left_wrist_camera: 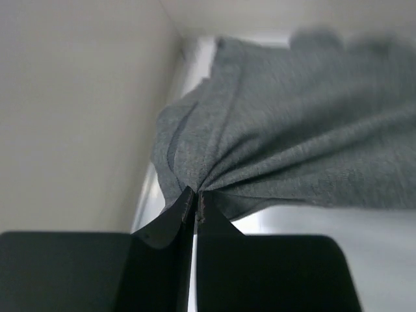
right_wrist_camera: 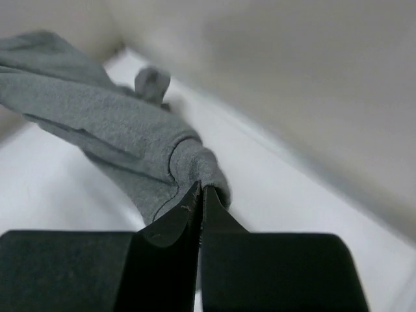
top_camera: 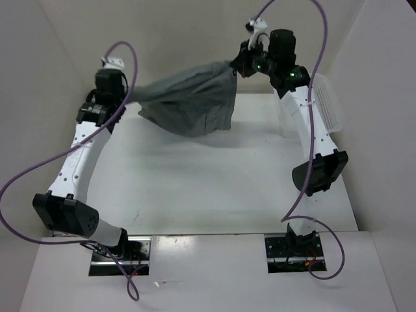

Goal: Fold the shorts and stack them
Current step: Move the shorts to the center of the board

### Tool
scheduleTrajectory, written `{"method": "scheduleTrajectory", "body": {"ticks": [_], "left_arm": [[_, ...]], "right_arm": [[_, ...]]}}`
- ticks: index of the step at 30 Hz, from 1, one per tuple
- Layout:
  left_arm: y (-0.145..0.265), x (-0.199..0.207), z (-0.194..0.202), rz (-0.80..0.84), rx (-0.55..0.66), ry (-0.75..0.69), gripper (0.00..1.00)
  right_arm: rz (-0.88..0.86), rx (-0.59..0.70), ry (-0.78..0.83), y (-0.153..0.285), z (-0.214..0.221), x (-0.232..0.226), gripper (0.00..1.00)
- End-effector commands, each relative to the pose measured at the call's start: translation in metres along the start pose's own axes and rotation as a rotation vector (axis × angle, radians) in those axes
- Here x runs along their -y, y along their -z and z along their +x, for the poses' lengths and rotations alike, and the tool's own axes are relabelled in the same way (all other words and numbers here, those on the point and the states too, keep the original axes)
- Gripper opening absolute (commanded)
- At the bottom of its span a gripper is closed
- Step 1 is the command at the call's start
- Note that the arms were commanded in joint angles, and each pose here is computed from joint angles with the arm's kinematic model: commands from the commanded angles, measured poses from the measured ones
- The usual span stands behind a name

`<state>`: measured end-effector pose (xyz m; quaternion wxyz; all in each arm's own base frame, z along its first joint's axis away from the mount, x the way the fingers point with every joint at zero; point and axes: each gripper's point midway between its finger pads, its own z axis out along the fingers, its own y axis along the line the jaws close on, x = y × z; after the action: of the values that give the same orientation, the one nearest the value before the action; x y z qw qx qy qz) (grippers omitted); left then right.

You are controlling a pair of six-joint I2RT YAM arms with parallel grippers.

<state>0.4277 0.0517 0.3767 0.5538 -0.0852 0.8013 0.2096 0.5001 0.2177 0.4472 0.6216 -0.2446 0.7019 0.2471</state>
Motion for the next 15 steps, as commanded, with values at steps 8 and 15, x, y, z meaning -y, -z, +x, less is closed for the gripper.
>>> {"method": "scheduleTrajectory", "body": {"ticks": [8,15], "left_arm": [[0.072,0.02,0.245,0.229,-0.589,-0.353,0.0],[0.12,0.011,0.303,0.326,-0.795,-0.429,0.0]], "right_arm": [[-0.371,-0.674,0.215,0.091,0.278,-0.113,0.0],[-0.514,-0.885,0.23,0.178,0.36,-0.151,0.0]]}}
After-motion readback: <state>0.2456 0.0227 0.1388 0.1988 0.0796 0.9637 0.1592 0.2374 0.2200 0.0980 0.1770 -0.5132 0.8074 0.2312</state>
